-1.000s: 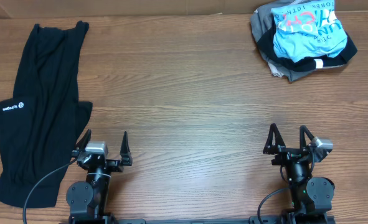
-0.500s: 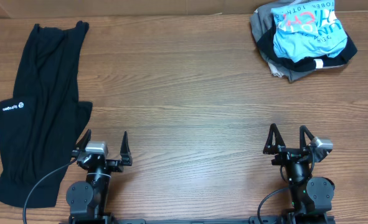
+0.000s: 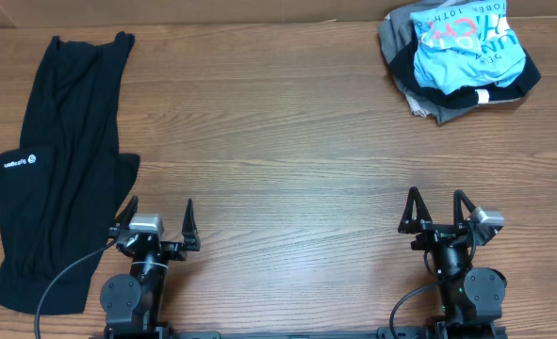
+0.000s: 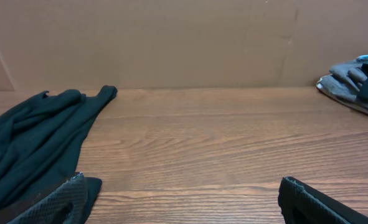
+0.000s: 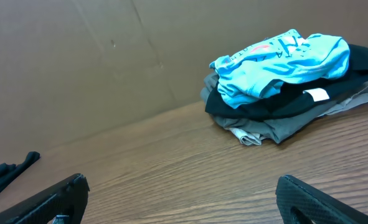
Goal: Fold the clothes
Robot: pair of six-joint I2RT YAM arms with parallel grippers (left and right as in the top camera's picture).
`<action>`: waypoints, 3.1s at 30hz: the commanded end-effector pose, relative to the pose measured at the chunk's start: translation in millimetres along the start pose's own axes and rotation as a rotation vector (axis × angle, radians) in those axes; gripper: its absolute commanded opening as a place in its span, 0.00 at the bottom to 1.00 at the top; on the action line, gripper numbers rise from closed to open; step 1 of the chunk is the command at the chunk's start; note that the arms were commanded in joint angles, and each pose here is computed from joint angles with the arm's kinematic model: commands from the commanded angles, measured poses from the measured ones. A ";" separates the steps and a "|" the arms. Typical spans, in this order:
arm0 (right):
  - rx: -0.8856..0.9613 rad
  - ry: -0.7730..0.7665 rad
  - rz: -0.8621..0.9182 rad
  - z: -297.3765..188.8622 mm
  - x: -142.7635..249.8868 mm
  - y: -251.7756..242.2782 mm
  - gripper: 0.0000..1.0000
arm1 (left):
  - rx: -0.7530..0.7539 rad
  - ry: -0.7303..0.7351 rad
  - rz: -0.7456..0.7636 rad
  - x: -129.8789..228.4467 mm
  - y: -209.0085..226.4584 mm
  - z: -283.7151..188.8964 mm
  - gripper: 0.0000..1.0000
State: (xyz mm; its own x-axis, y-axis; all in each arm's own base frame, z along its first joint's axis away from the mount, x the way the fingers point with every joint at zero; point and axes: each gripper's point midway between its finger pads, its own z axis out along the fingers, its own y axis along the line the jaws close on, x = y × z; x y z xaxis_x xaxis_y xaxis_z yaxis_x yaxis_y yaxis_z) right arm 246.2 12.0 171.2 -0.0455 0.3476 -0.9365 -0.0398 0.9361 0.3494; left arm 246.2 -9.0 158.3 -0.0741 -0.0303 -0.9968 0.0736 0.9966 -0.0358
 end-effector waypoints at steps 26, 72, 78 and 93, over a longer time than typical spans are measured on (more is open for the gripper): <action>0.005 -0.008 -0.005 0.1 0.7 -2.1 1.00 | -0.015 -0.005 -0.014 -0.1 3.0 -0.4 1.00; -0.026 0.554 -0.021 49.1 -82.6 65.7 1.00 | 0.063 0.800 -0.021 -110.1 0.5 76.0 1.00; 0.017 0.748 0.016 97.5 -45.4 55.1 1.00 | 0.102 1.003 0.007 -45.6 7.1 110.2 1.00; -0.074 0.949 0.123 133.0 28.9 55.9 0.96 | -0.350 1.197 0.169 46.3 100.1 150.2 0.88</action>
State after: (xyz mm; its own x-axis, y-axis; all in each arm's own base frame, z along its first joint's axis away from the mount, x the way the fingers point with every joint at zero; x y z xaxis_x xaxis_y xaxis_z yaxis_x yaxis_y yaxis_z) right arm 368.0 79.4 149.0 -0.8546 0.2223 -0.4692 -0.0200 0.8890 0.4575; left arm 398.9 44.6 98.6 -0.9495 0.0468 -0.3104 0.0001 0.9889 0.1486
